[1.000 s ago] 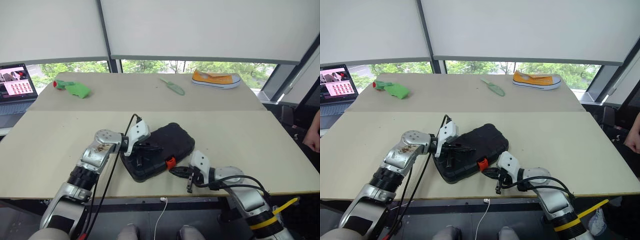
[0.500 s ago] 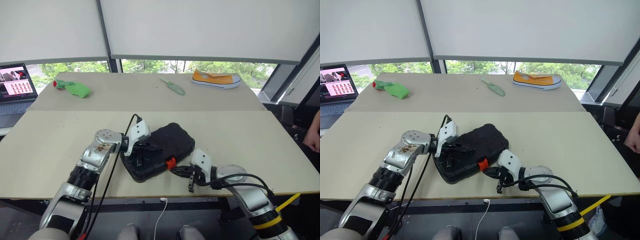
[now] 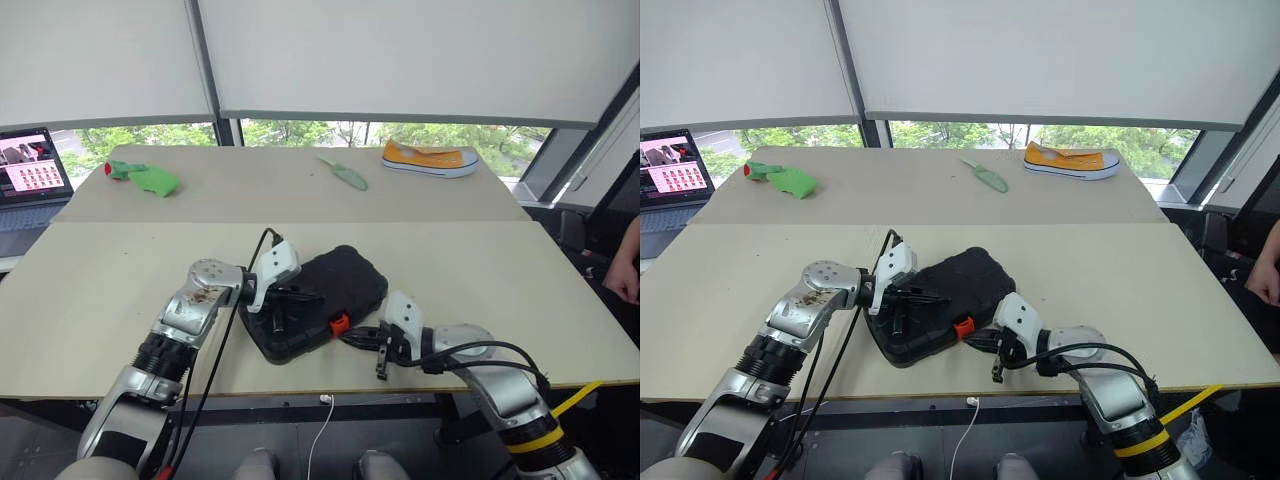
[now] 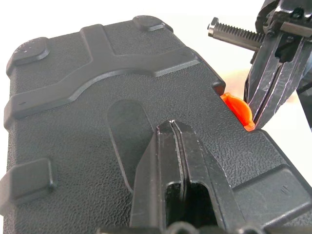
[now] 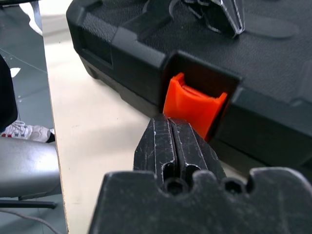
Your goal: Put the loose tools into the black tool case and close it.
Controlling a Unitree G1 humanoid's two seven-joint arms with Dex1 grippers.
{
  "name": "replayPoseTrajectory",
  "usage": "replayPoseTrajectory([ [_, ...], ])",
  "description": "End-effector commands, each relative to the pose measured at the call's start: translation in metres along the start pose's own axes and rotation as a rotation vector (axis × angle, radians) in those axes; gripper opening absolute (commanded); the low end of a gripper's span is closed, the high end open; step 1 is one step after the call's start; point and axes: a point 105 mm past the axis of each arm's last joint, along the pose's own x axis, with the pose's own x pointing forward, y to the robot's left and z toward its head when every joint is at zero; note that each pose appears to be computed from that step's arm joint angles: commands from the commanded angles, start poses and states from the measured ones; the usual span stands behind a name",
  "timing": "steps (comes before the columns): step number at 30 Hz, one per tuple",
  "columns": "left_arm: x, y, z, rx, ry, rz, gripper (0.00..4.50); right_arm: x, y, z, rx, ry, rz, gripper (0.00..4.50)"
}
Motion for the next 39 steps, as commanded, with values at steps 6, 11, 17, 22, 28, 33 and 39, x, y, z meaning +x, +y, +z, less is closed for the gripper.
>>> replayPoseTrajectory([
  [6,0.015,-0.028,-0.067,-0.181,0.22,-0.08,0.03,0.009,-0.016,0.018,-0.063,-0.034,-0.047,0.0],
  [11,0.015,-0.029,-0.068,-0.185,0.223,-0.083,0.03,0.015,-0.021,0.016,-0.041,-0.011,-0.062,0.0],
  [17,0.012,-0.026,-0.07,-0.19,0.23,-0.072,0.03,0.022,-0.025,0.019,-0.037,-0.01,-0.066,0.0],
  [22,0.012,-0.026,-0.07,-0.194,0.229,-0.07,0.03,0.023,-0.03,0.032,-0.064,-0.065,-0.093,0.0],
  [28,0.008,-0.021,-0.058,-0.21,0.113,-0.025,0.03,0.005,-0.025,0.031,-0.069,-0.063,-0.075,0.0],
  [33,-0.03,-0.018,-0.02,-0.056,-0.17,0.03,1.46,-0.039,-0.009,0.014,-0.075,-0.061,-0.037,0.58],
  [39,-0.094,-0.012,-0.012,-0.004,-0.282,0.226,3.61,-0.087,-0.01,0.007,-0.181,-0.067,-0.082,2.52],
])
